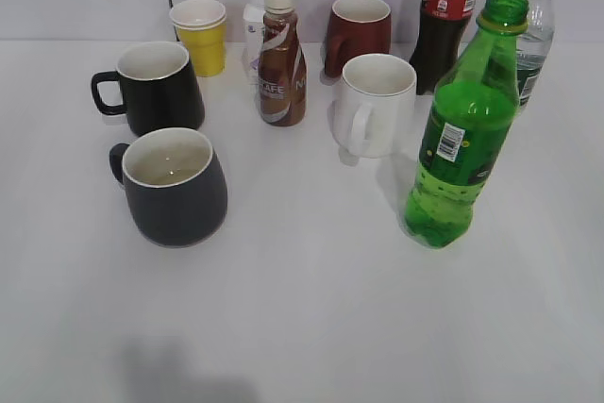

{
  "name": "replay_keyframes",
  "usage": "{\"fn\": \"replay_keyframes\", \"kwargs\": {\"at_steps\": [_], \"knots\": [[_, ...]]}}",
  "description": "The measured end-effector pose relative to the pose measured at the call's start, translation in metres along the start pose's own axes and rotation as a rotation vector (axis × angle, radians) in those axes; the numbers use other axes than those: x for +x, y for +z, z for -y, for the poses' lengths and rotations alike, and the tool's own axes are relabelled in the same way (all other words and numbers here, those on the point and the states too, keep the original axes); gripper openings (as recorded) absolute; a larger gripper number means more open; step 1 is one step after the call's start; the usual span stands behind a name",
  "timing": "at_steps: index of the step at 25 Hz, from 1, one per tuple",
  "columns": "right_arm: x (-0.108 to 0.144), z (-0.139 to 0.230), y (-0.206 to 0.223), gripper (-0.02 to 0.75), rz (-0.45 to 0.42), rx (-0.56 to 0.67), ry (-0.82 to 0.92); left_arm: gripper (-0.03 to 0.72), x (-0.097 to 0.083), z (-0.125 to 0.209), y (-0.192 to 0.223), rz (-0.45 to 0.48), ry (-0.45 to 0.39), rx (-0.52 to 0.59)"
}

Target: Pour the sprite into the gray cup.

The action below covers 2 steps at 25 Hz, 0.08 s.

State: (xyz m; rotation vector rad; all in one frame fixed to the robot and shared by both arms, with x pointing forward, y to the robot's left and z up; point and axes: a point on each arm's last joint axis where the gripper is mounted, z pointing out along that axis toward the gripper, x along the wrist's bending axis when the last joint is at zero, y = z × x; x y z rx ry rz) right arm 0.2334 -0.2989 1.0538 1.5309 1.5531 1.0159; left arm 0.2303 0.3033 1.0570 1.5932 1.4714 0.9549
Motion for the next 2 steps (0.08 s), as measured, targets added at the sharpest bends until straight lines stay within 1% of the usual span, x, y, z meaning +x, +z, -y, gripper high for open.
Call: {"fn": "replay_keyframes", "kwargs": {"at_steps": [2], "knots": [[0.0000,0.0000,0.0000,0.592,0.000,0.000,0.000,0.236,0.0000,0.0000,0.0000,0.000,0.000,0.000]]}}
